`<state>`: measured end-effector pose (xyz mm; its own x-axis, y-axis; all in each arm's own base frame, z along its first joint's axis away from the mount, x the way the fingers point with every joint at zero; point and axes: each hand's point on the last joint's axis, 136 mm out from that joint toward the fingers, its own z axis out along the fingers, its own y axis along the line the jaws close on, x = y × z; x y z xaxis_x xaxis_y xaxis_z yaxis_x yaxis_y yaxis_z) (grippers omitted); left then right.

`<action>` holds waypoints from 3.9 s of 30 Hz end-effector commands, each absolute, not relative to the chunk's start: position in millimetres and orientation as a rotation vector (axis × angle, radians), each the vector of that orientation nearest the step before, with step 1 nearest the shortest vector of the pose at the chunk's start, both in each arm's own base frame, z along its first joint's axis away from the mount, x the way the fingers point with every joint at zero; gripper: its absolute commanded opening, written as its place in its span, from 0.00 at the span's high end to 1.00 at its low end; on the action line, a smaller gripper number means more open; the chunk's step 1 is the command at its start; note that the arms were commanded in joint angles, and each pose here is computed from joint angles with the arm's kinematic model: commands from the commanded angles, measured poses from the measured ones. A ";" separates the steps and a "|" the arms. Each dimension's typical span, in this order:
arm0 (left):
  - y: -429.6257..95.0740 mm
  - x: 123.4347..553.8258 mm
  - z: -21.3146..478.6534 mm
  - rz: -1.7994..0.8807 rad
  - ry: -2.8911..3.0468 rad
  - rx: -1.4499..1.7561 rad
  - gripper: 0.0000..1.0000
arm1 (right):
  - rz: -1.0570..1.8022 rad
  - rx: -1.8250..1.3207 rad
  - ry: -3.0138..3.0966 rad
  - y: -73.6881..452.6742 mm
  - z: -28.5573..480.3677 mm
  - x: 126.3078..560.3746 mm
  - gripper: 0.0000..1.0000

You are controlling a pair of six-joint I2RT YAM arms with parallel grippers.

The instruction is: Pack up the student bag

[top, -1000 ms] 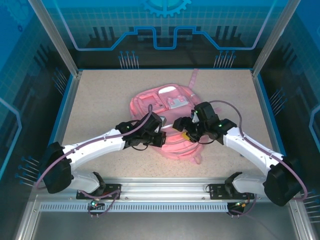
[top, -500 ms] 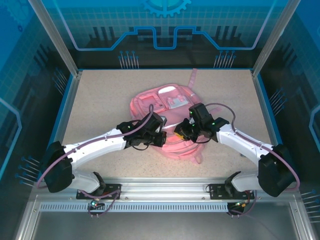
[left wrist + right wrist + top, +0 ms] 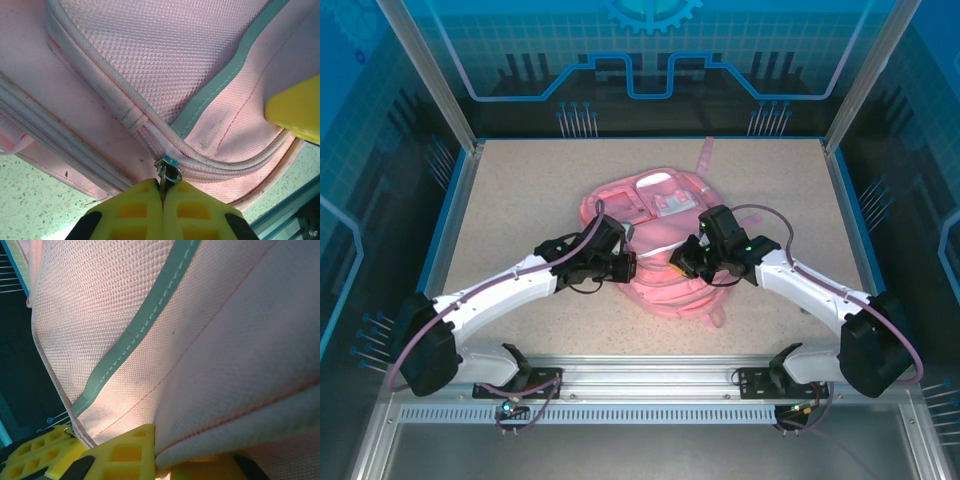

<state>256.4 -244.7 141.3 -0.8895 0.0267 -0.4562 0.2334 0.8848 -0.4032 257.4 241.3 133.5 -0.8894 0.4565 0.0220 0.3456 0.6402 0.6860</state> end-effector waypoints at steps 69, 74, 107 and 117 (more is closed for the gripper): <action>-139.2 263.3 209.6 -0.403 2.433 -0.177 0.01 | 0.325 1.311 2.526 -85.3 50.0 251.9 0.03; -140.5 262.9 208.8 -0.409 2.437 -0.174 0.01 | 0.341 1.324 2.561 -82.4 41.0 251.0 0.03; -155.1 263.6 203.3 -0.491 2.471 -0.164 0.01 | 0.329 0.896 2.799 -11.6 46.1 252.2 0.00; -154.1 262.1 202.0 -0.483 2.477 -0.161 0.01 | 0.485 0.880 2.858 9.3 26.1 244.3 0.02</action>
<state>259.0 -150.9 190.8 -0.8198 -0.2067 -0.5341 -0.0113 0.9383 -0.3458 249.5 -3.4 29.3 -0.8102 0.5839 -0.0506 0.5489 0.7863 0.2837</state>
